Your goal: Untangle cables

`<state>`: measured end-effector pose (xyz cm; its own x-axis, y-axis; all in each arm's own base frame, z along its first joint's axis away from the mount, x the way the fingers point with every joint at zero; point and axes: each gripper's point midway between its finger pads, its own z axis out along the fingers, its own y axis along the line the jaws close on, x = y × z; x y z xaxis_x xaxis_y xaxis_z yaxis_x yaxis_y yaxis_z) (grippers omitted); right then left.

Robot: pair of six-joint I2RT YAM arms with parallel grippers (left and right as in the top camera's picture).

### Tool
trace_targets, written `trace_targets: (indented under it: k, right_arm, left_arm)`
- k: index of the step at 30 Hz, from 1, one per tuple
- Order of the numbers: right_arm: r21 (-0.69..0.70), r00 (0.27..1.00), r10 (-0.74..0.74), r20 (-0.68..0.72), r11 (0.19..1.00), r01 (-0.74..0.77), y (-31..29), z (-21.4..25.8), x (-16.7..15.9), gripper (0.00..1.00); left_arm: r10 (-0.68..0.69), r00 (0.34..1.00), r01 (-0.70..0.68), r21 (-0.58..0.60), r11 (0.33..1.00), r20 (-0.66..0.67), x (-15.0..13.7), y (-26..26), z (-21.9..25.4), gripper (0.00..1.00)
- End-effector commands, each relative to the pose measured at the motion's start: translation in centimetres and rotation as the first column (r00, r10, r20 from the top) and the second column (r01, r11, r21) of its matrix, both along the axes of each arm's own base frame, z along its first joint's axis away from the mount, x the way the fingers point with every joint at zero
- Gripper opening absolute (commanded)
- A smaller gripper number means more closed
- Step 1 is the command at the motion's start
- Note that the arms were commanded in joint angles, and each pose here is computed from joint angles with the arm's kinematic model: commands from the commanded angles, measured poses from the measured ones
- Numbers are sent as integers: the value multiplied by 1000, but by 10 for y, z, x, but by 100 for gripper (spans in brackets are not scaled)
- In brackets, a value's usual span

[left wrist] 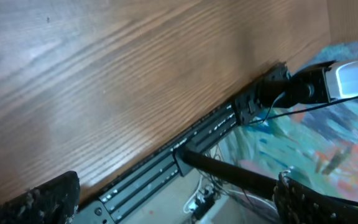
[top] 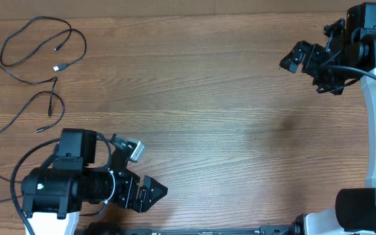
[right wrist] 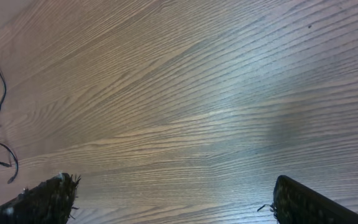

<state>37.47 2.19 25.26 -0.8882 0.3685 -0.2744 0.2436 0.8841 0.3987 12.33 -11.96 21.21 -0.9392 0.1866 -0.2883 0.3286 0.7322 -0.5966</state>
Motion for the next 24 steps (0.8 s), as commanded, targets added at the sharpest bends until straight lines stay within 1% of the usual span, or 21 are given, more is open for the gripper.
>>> trace_targets:
  k: [1,3,4,9,12,14,15,16,17,20,22,24]
  right_arm:
    - [-8,1000,2,13,1000,-2,0,3,-1,100]
    - [-8,1000,2,13,1000,-2,0,3,-1,100]
    - [-8,1000,2,13,1000,-2,0,3,-1,100]
    - [-8,1000,2,13,1000,-2,0,3,-1,100]
    - [-8,1000,2,13,1000,-2,0,3,-1,100]
    - [-8,1000,2,13,1000,-2,0,3,-1,100]
    - [-8,1000,2,13,1000,-2,0,3,-1,100]
    - [-8,1000,2,13,1000,-2,0,3,-1,100]
    - [-8,1000,2,13,1000,-2,0,3,-1,100]
    - [-8,1000,2,13,1000,-2,0,3,-1,100]
    - [-8,1000,2,13,1000,-2,0,3,-1,100]
    - [-8,1000,2,13,1000,-2,0,3,-1,100]
  left_arm:
    - [17,1000,-17,35,999,-11,0,4,-6,100]
    - [28,1000,-27,84,996,-9,1,11,-11,99]
    - [29,1000,-28,89,996,-8,1,12,-11,100]
    - [64,997,-61,77,995,-35,1,11,-10,100]
    - [63,998,-61,84,995,-16,4,11,-11,100]
    - [57,998,-60,95,994,36,14,12,-10,100]
    - [51,995,-58,88,994,84,24,10,-8,99]
    - [34,985,-48,78,996,170,38,8,-4,100]
    - [28,969,-45,67,997,247,51,5,1,99]
    - [-10,906,-10,47,999,423,74,-4,9,100]
    - [-22,855,7,31,1000,519,83,-10,12,100]
    - [-17,815,16,7,1000,579,85,-14,11,100]
